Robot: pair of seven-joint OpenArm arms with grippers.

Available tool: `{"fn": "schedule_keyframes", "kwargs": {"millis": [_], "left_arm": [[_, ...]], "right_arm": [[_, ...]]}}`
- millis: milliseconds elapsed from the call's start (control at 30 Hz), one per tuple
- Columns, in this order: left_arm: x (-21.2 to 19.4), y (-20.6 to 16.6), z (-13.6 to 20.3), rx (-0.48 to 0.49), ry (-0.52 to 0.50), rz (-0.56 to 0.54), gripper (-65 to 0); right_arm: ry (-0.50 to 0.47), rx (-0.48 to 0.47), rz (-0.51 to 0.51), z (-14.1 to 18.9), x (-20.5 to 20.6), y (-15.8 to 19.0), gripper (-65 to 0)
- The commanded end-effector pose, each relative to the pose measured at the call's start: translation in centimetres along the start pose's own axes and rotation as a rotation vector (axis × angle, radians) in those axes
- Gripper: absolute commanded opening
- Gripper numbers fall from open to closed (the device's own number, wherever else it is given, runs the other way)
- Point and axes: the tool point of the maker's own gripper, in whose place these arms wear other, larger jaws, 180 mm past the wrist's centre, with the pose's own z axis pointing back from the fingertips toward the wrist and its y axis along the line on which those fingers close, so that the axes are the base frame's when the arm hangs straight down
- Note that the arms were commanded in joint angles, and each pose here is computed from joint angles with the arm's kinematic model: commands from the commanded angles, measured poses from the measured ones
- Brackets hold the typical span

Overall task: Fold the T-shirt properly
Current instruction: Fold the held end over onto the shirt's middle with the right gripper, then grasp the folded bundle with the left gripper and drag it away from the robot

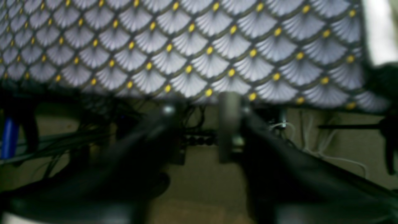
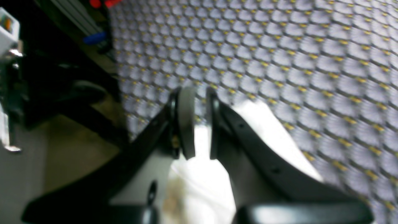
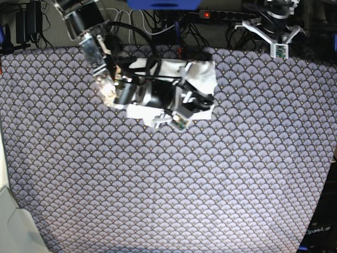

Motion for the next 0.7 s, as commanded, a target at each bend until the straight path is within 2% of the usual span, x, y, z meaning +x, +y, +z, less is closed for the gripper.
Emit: {"fn": "schedule_keyframes", "kwargs": {"millis": [0, 33, 133, 233, 333, 500, 667], "left_arm": [[0.7, -0.6, 0.3, -0.016, -0.027, -0.007, -60.9], [0.6, -1.1, 0.3, -0.03, -0.024, -0.008, -65.0], [0.7, -3.6, 0.2, -0.095, -0.027, -0.01, -63.4], [1.2, -6.7, -0.1, -0.174, -0.039, -0.01, -64.7], [2.2, -8.8, -0.4, -0.226, -0.065, -0.011, -64.7], [2.9, -11.5, -1.0, -0.295, -0.082, -0.023, -64.7], [2.0, -11.9, -1.8, -0.3, -0.057, -0.034, -64.7]], "right_arm": [[-0.058, -0.026, 0.012, 1.1, 1.5, -0.9, -59.8], [-0.062, -0.059, 0.005, 2.1, 1.3, -1.7, -59.8], [-0.062, -0.179, -0.011, 5.4, 0.5, -5.0, -59.8], [-0.049, -0.301, -0.049, 9.0, -1.0, -8.1, -59.8], [-0.038, -0.391, -0.089, 11.8, -2.5, -10.0, -59.8], [-0.01, -0.486, -0.121, 15.1, -4.4, -11.7, -59.8], [0.008, -0.516, -0.138, 16.4, -5.4, -12.0, -59.8]]}}
